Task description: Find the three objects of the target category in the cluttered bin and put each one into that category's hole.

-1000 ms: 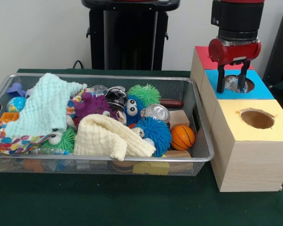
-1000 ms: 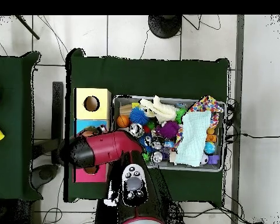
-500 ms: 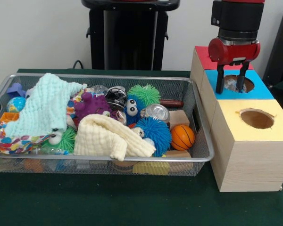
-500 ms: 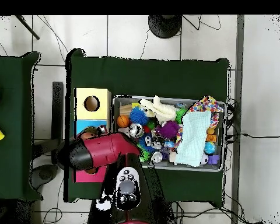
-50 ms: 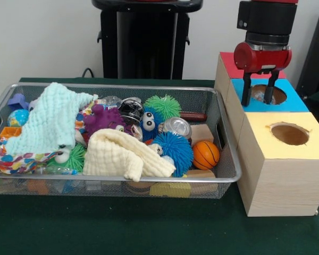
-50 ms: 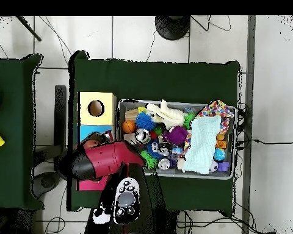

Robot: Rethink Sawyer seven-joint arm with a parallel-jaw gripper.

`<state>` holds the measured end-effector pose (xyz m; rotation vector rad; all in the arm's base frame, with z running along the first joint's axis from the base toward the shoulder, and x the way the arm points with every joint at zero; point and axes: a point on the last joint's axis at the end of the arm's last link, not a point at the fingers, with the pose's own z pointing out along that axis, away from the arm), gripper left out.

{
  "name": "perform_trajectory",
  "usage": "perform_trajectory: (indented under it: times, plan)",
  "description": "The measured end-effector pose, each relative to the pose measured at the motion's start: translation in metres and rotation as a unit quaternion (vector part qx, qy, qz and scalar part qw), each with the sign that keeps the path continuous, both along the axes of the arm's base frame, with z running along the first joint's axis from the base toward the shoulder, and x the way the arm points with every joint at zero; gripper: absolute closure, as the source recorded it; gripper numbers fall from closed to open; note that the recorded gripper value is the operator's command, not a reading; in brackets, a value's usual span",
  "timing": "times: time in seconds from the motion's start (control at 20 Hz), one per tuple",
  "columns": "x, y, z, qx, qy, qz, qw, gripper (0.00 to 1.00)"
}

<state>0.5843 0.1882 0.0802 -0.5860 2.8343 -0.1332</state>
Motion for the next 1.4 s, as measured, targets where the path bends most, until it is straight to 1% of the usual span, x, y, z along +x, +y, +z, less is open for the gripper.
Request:
perform_trajectory:
  times: [0.65, 1.4]
  plan:
    - [-0.0018, -0.0031, 0.0001, -0.008, 0.000, 0.000, 1.0000, 0.00]
    - [-0.0026, -0.0018, 0.0013, -0.011, -0.002, 0.002, 0.9999, 0.00]
